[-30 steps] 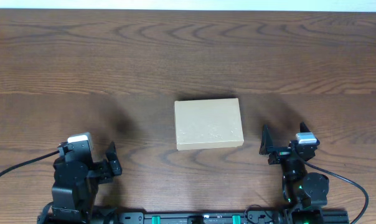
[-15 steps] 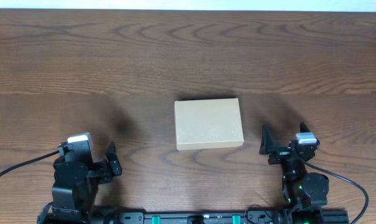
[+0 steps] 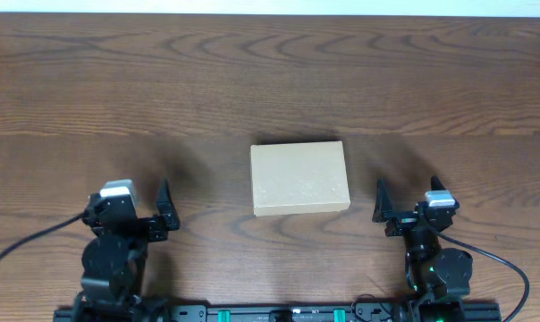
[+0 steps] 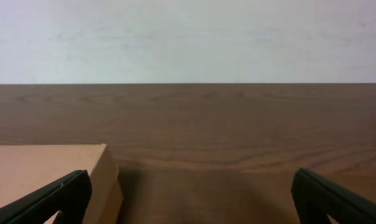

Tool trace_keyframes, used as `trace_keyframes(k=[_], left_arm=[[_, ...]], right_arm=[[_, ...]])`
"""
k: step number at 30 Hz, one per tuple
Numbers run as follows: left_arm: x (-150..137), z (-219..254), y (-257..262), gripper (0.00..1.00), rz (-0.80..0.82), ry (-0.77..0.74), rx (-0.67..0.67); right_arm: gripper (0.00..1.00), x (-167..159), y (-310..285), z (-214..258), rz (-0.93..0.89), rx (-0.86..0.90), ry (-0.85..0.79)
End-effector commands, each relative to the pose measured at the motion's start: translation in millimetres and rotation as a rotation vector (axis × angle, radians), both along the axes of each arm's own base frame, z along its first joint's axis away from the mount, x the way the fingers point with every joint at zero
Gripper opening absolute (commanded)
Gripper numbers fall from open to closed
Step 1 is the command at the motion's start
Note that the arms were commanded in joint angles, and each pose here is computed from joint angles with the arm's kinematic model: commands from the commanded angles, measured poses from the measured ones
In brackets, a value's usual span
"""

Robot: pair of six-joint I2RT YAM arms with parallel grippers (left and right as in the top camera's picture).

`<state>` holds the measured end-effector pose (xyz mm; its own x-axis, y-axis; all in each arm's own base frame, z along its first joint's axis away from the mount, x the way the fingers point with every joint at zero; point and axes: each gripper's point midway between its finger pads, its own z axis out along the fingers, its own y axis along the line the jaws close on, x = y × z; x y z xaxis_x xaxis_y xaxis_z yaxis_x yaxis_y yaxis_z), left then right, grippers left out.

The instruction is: Pack container

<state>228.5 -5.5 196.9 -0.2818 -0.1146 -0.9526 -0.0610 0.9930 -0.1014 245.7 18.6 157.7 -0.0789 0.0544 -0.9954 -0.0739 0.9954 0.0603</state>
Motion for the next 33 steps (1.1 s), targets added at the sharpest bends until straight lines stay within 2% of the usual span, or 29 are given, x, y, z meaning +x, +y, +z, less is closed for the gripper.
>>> trace_keyframes(k=[1, 9, 20, 33], left_arm=[[-0.3, -10.6, 2.3, 0.95, -0.001, -0.045, 0.042], [2.1, -21.5, 13.1, 0.95, 0.049, -0.139, 0.031], [6.4, -65.4, 1.3, 0.95, -0.021, -0.050, 0.038], [6.6, -66.1, -1.6, 0.95, -0.040, -0.049, 0.044]], right_arm=[[0.99, -0.2, -0.4, -1.2, -0.003, -0.009, 0.000], [0.99, -0.2, -0.4, -1.3, -0.003, -0.009, 0.000], [0.99, -0.2, -0.4, -1.3, -0.003, -0.009, 0.000], [0.99, -0.2, -0.4, -1.3, -0.003, -0.009, 0.000]])
